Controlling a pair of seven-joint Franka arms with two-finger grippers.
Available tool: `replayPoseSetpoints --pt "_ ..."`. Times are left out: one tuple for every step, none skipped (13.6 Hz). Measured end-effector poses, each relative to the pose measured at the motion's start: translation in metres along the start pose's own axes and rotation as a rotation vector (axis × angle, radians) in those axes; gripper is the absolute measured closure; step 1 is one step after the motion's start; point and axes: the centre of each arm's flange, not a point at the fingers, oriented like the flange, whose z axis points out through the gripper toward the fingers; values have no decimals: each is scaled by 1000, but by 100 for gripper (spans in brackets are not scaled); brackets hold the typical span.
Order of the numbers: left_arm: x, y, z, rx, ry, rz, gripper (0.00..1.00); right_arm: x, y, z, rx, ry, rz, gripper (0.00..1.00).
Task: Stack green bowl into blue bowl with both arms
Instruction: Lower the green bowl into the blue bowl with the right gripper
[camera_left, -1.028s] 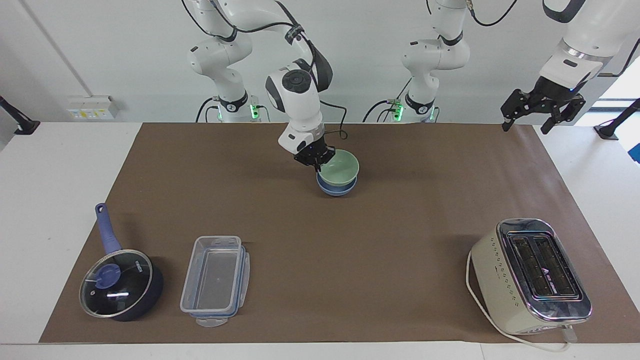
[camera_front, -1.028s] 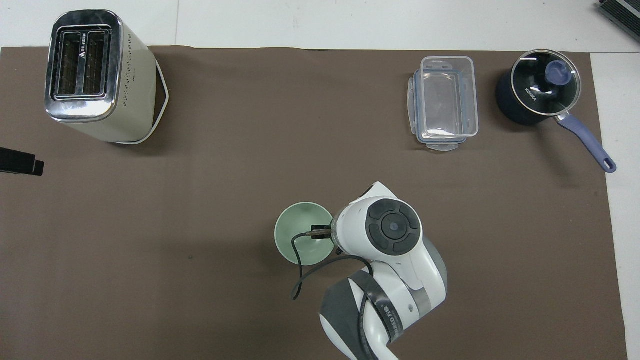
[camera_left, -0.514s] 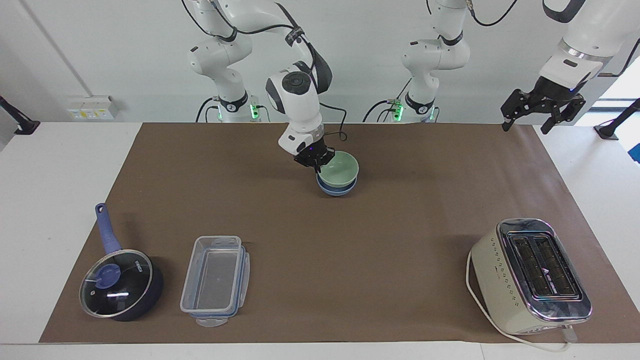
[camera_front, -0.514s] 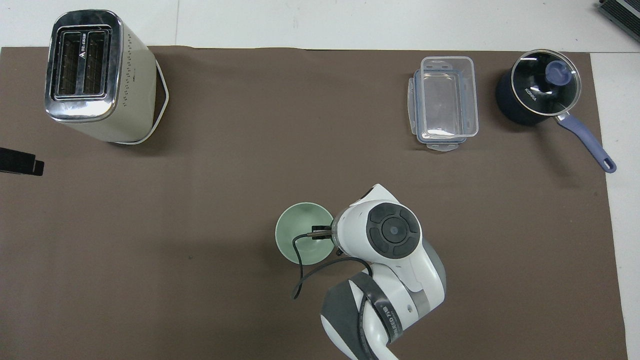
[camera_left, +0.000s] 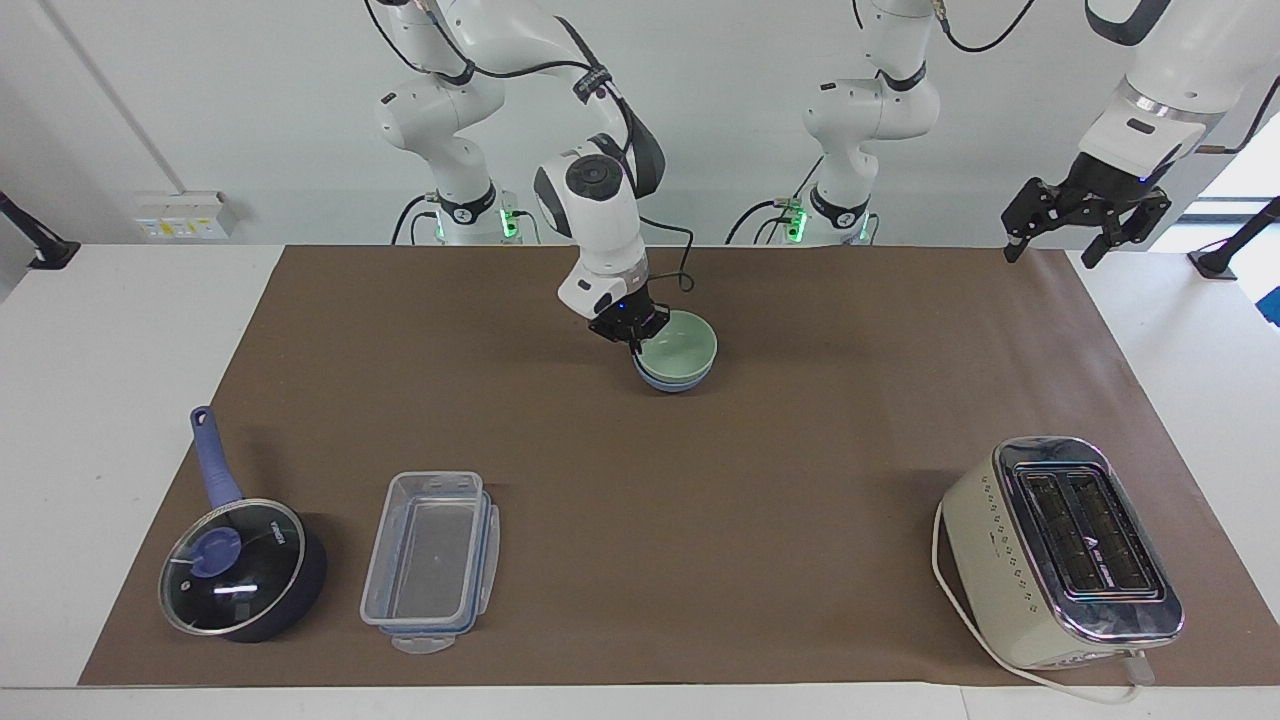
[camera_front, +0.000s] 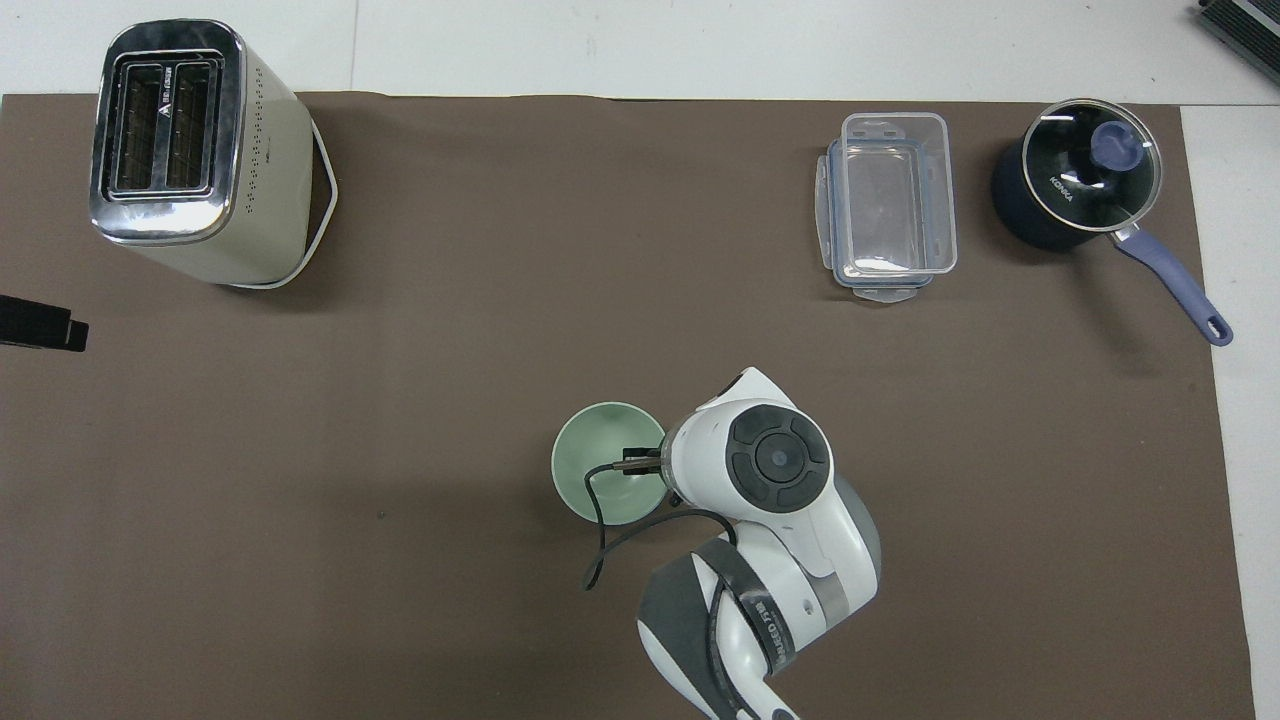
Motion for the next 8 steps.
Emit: replayPoseSetpoints --pt "0 0 0 0 0 0 0 0 0 1 -1 -1 0 96" --pt "0 0 0 0 0 0 0 0 0 2 -2 -2 0 96" --pt "0 0 0 0 0 0 0 0 0 2 -2 -2 0 96" --pt "0 0 0 0 0 0 0 0 0 2 -2 -2 0 96" --pt "0 0 0 0 0 0 0 0 0 2 -2 -2 0 96" --pt "0 0 0 0 0 0 0 0 0 2 -2 -2 0 96" --pt "0 0 0 0 0 0 0 0 0 2 -2 -2 0 96" --pt "0 0 0 0 0 0 0 0 0 2 -2 -2 0 96"
